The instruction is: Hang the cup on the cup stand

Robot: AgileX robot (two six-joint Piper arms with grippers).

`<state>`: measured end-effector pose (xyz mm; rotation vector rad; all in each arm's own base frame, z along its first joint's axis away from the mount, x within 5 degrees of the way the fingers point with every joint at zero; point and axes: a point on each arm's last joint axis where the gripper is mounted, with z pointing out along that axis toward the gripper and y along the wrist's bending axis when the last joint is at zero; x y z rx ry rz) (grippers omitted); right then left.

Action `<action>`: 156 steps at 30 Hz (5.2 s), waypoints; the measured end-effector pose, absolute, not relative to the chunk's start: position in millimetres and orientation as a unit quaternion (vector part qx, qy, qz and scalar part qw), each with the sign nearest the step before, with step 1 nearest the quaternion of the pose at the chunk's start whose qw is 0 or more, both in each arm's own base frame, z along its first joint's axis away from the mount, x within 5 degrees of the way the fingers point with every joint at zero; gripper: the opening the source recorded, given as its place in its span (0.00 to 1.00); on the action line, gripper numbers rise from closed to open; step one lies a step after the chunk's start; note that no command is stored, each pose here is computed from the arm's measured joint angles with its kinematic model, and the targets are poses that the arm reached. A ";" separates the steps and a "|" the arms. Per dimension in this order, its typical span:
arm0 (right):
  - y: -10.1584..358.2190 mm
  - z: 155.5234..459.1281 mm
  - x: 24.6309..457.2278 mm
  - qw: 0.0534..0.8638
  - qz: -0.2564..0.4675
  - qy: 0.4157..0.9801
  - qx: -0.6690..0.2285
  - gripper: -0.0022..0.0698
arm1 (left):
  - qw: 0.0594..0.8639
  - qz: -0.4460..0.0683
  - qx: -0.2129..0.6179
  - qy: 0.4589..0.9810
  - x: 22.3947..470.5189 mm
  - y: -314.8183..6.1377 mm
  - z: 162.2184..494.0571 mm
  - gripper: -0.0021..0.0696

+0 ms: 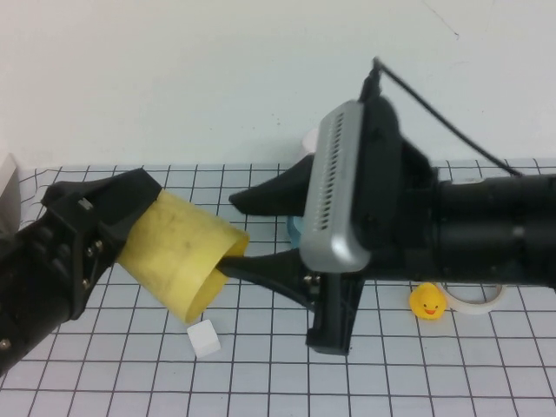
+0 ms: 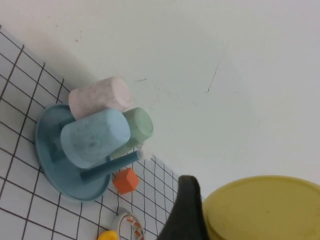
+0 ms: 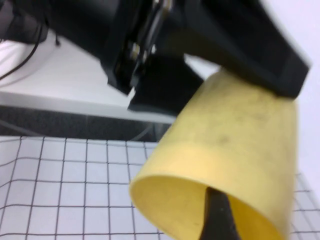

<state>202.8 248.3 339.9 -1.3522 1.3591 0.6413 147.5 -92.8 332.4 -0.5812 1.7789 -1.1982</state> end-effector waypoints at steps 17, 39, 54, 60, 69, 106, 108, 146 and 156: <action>208.8 394.2 173.2 0.605 0.207 0.534 -0.553 0.61 | 0.542 -0.442 -0.138 0.701 149.4 -91.5 374.9 0.77; 123.1 426.7 72.6 0.492 0.275 0.614 -0.553 0.05 | 0.620 -0.275 0.068 0.732 240.8 -158.1 390.8 0.77; 59.0 347.3 65.4 0.347 0.081 0.823 -0.443 0.04 | 0.588 -0.252 0.100 0.762 338.3 -233.1 351.8 0.77; 48.8 303.2 57.2 0.406 0.103 0.816 -0.397 0.04 | 0.577 -0.227 0.123 0.775 363.9 -266.2 315.3 0.77; 41.9 260.0 49.7 0.414 0.112 0.817 -0.386 0.04 | 0.615 -0.160 0.162 0.754 377.0 -310.0 275.4 0.77; 39.9 258.1 50.8 0.418 0.102 0.819 -0.379 0.04 | 0.634 -0.219 0.135 0.730 394.4 -333.8 208.0 0.77; 39.7 258.1 50.9 0.418 0.102 0.820 -0.377 0.04 | 0.631 -0.216 0.139 0.732 394.8 -334.6 203.1 0.77; 39.4 258.0 51.6 0.420 0.102 0.822 -0.370 0.04 | 0.691 -0.162 0.241 0.662 358.0 -308.1 338.6 0.14; 40.2 259.3 52.3 0.427 0.108 0.821 -0.363 0.03 | 0.768 -0.077 0.110 0.626 288.3 -210.1 470.1 0.03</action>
